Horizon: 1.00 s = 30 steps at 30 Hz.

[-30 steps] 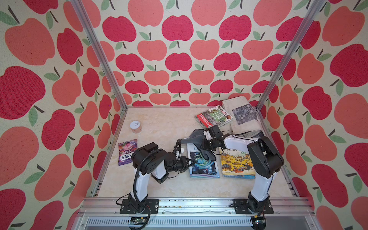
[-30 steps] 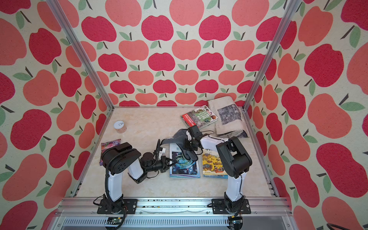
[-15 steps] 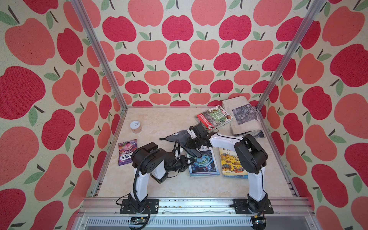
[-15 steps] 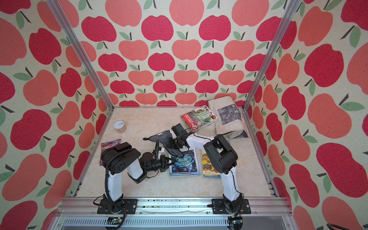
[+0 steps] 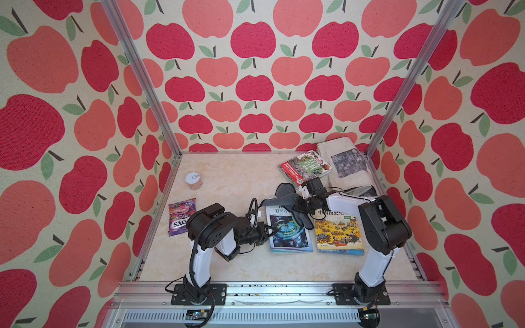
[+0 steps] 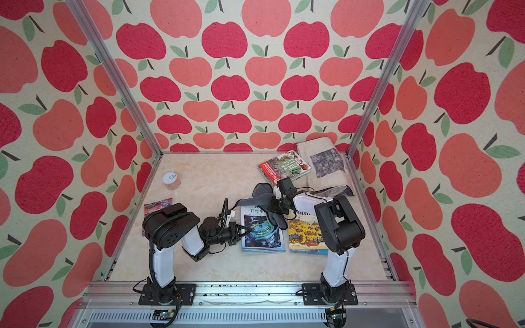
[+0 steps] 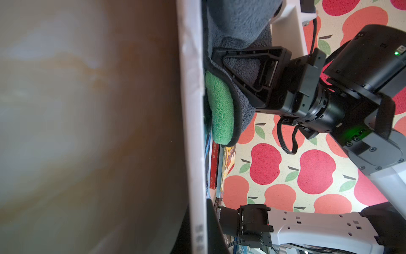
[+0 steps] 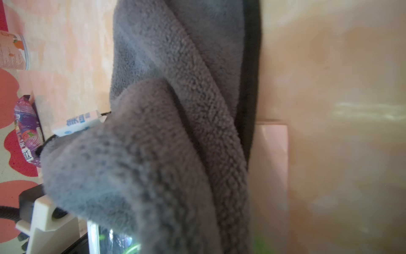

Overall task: Wipe the cover of the book
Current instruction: Wipe the dirt from the cover of the book.

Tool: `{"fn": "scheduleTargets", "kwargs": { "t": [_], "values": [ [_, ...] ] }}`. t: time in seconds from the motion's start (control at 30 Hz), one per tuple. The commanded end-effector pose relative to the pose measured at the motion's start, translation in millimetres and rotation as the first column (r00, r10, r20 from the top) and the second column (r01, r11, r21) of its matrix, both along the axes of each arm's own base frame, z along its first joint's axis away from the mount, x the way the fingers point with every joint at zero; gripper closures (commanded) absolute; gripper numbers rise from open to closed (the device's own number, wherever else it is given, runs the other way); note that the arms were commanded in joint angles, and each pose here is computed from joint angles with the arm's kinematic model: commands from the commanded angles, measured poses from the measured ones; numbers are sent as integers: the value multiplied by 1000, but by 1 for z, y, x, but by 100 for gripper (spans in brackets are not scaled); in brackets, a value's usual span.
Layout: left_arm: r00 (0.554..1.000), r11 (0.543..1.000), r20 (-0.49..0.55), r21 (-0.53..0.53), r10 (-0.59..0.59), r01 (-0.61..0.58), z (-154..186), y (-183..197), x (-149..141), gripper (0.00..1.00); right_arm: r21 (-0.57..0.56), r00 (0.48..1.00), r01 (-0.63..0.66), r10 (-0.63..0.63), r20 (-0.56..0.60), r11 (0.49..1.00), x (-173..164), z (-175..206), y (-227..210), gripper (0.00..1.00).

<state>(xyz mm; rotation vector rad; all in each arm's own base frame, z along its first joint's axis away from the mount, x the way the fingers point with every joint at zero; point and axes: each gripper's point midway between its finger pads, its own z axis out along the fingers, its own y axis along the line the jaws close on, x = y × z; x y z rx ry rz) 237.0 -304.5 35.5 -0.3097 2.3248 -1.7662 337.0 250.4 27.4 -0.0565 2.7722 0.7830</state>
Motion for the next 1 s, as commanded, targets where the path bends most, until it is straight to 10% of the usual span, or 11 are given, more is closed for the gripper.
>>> {"fn": "scheduleTargets", "kwargs": {
  "t": [0.0, 0.57, 0.97],
  "values": [
    [997, 993, -77, 114, -10, 19, -33, 12, -13, 100, -142, 999, -3, -3, -43, 990, -6, -19, -23, 100],
    [996, 990, -79, 135, -34, 44, -30, 5, -10, 100, 125, 956, -293, 294, 11, 948, -40, 21, 133, 100],
    [997, 990, -71, 134, -33, 42, -25, 7, -6, 100, 106, 932, -357, 361, -23, 928, -116, 18, 116, 100]
  ]
}}
